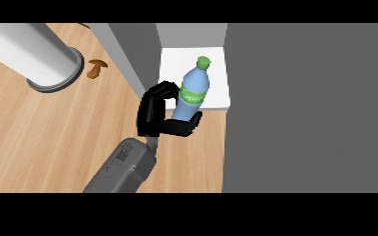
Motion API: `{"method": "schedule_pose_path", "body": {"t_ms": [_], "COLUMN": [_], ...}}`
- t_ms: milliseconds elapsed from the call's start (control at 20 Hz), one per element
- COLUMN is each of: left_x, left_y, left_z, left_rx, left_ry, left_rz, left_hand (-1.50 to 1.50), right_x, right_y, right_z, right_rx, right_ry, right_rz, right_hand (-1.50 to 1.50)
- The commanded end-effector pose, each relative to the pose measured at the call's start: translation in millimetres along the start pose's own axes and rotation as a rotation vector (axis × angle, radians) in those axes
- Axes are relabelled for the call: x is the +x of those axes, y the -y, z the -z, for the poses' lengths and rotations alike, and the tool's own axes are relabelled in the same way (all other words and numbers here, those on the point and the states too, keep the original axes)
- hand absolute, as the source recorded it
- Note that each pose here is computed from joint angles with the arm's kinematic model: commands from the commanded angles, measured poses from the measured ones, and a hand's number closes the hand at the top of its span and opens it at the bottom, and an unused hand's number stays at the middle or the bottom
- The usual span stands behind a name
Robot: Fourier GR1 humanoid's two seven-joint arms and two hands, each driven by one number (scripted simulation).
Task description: Pick up the bottled water, place it into the cabinet and close the cabinet
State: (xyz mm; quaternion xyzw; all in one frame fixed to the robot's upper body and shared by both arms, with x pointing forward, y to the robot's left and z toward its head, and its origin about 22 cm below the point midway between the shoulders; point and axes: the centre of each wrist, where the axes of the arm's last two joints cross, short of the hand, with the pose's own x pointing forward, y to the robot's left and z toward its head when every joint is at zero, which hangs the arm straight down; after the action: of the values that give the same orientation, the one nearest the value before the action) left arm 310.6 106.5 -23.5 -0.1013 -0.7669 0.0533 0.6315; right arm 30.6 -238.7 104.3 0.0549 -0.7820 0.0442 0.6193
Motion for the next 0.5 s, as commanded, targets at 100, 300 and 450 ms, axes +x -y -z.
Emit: {"method": "schedule_pose_path", "body": {"t_ms": [100, 300, 450], "left_x": [25, 27, 28], "left_y": [38, 49, 43], "left_z": [39, 61, 77], "left_rx": [0.012, 0.034, 0.105], "left_ry": [0.003, -0.021, -0.045], "left_rz": [0.064, 0.176, 0.182], "left_hand": [1.5, 1.5, 1.5], "right_x": [22, 13, 30], "right_y": [5, 7, 5], "right_z": [12, 2, 3], "right_rx": [-0.018, -0.01, -0.003], "right_ry": [0.037, 0.054, 0.051], "right_rz": [0.04, 0.051, 0.049], "right_hand": [-1.5, -1.5, -1.5]}}
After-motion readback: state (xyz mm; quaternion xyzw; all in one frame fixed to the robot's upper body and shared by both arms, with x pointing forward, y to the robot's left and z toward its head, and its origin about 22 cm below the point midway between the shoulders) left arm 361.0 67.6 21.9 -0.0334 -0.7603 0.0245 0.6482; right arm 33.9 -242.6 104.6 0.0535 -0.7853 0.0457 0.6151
